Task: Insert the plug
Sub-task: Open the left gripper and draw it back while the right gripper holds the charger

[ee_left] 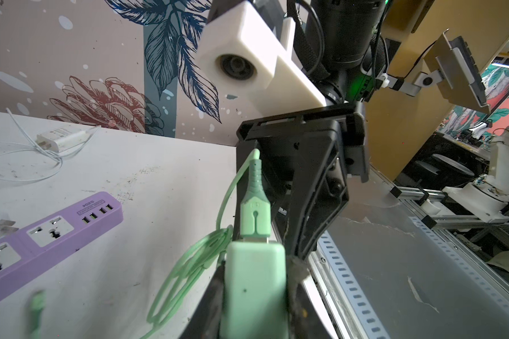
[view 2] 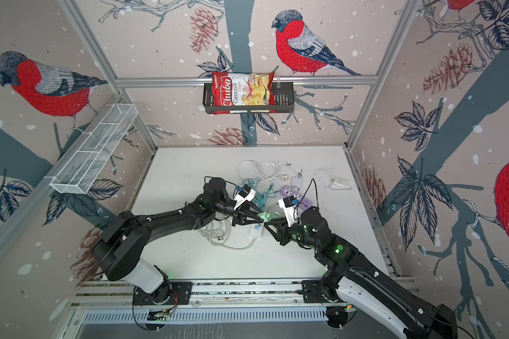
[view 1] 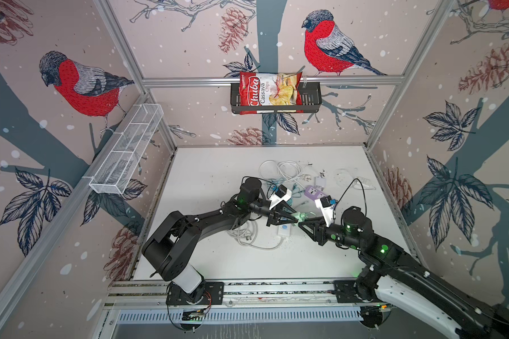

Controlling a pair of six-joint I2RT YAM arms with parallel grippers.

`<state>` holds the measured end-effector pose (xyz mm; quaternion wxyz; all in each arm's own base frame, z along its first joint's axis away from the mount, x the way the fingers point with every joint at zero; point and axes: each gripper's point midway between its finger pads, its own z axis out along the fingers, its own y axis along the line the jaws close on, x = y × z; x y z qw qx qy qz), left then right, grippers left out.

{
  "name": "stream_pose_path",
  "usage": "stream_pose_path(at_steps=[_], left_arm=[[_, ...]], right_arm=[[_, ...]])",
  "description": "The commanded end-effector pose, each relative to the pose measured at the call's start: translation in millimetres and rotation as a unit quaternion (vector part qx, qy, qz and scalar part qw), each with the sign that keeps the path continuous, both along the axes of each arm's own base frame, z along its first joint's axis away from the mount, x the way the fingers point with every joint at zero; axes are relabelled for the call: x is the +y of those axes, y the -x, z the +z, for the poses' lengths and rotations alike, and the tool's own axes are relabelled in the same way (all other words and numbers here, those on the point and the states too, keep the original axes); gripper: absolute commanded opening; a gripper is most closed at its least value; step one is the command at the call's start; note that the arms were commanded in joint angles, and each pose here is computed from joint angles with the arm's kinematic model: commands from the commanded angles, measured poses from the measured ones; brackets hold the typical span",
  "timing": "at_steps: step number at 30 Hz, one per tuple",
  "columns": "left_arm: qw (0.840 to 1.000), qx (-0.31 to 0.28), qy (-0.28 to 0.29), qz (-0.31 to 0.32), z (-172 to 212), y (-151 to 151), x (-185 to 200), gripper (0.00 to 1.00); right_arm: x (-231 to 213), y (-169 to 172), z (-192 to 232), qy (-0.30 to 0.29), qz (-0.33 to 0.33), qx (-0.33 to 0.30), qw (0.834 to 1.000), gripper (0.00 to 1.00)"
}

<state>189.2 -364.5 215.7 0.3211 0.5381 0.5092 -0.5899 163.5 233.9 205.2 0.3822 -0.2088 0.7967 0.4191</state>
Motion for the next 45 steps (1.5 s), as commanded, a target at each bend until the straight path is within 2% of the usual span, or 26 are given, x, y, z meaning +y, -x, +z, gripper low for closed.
stream_pose_path(at_steps=[1,10,22,34,40,45], left_arm=[[0.999,-0.012,0.016,-0.026,9,8,2,0.0],[1.0,-0.02,0.003,-0.01,5,3,1,0.0],[0.999,-0.036,-0.002,0.017,8,-10,10,0.0],[0.998,-0.054,-0.009,0.034,22,-19,37,0.0],[0.998,-0.053,-0.01,0.03,22,-18,40,0.0],[0.998,-0.05,-0.015,0.032,18,-19,40,0.0]], right_arm=[[0,-6,23,-0.027,-0.009,-0.051,0.998,0.35],[11,-3,25,-0.039,0.021,-0.071,0.996,0.35],[42,2,45,-0.039,0.109,-0.13,0.985,0.32],[88,16,60,-0.039,0.239,-0.183,0.953,0.32],[97,20,71,-0.043,0.258,-0.215,0.941,0.34],[97,21,78,-0.046,0.26,-0.225,0.938,0.32]])
